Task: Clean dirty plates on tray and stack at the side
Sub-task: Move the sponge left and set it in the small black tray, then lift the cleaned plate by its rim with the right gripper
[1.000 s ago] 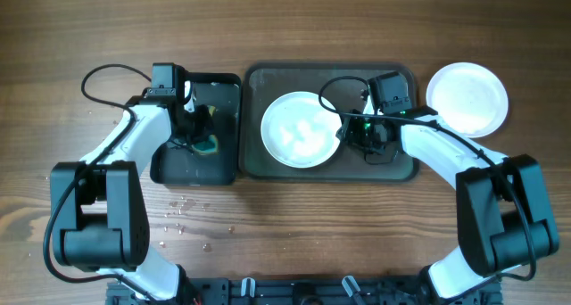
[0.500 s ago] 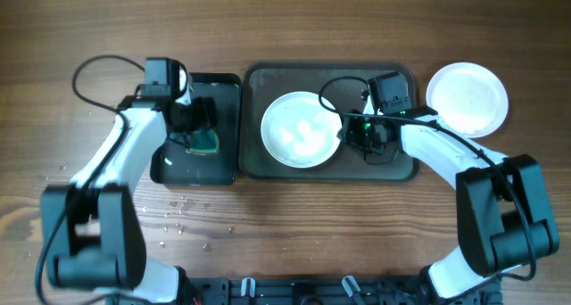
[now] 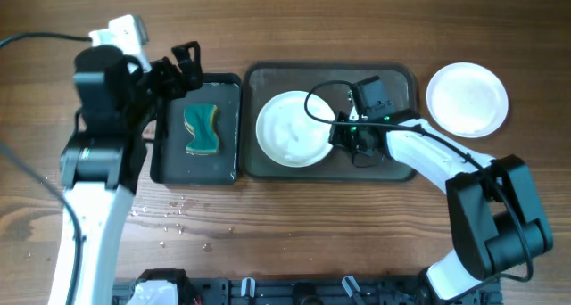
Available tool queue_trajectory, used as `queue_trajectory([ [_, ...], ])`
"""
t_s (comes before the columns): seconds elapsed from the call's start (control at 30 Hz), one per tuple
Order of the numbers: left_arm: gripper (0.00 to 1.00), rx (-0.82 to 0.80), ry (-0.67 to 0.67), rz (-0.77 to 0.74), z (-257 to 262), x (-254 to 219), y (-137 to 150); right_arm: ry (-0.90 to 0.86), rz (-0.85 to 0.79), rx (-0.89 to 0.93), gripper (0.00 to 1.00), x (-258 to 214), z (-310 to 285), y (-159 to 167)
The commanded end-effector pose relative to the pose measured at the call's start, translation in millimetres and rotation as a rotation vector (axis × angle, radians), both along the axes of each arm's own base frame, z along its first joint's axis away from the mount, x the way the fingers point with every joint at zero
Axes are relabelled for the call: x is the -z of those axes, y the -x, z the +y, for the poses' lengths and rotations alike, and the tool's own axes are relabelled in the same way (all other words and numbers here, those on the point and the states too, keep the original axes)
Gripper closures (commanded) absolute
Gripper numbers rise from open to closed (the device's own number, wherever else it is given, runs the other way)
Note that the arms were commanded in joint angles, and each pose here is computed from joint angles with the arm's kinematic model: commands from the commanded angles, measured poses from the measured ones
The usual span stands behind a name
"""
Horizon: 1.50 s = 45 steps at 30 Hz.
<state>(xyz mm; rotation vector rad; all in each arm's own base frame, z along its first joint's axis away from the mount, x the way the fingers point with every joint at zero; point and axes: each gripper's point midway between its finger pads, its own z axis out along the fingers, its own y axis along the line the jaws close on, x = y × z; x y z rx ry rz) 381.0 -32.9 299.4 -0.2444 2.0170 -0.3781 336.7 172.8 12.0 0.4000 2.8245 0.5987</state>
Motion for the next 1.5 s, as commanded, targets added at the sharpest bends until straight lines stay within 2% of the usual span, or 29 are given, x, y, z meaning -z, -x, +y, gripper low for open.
queue_trajectory([
  [0.0,0.00,-0.013,0.011,-0.042,1.3,-19.4,10.6,0.017,-0.002,0.043,0.96,5.3,-2.5,-3.7],
  [0.1,0.00,-0.013,0.010,-0.029,1.4,-17.4,13.8,0.014,-0.011,0.047,0.95,4.4,-2.9,-6.4],
  [0.2,0.00,-0.013,0.009,-0.002,1.4,-10.6,15.0,0.014,-0.009,0.047,0.71,4.6,-3.0,-5.9],
  [0.27,0.00,-0.013,0.008,0.030,1.4,-3.2,17.7,0.017,-0.004,0.046,0.63,5.2,-3.4,-4.6],
  [0.33,0.00,-0.013,0.007,0.066,1.5,4.4,21.8,0.019,-0.002,0.043,0.64,5.6,-3.3,-3.9],
  [0.5,0.00,-0.014,0.004,0.152,1.9,22.3,32.8,0.050,0.004,0.043,0.76,15.1,-3.1,-2.9],
  [0.7,0.00,-0.014,0.002,0.216,2.1,35.0,41.9,0.040,-0.015,0.041,0.95,16.3,0.3,-8.0],
  [0.87,0.00,-0.014,0.002,0.216,2.1,35.0,42.0,0.008,-0.041,0.038,0.96,8.6,4.9,-16.2],
  [1.03,0.00,-0.014,0.002,0.216,2.1,35.0,42.0,-0.044,-0.064,0.004,0.96,-24.0,13.7,-30.1],
  [1.2,0.00,-0.014,0.002,0.216,2.1,35.0,42.0,-0.015,-0.079,-0.066,0.95,-57.3,21.5,-38.9],
  [1.47,0.00,-0.014,0.002,0.216,2.1,35.0,42.0,0.140,-0.322,-0.090,0.96,-109.7,46.7,-75.8],
])
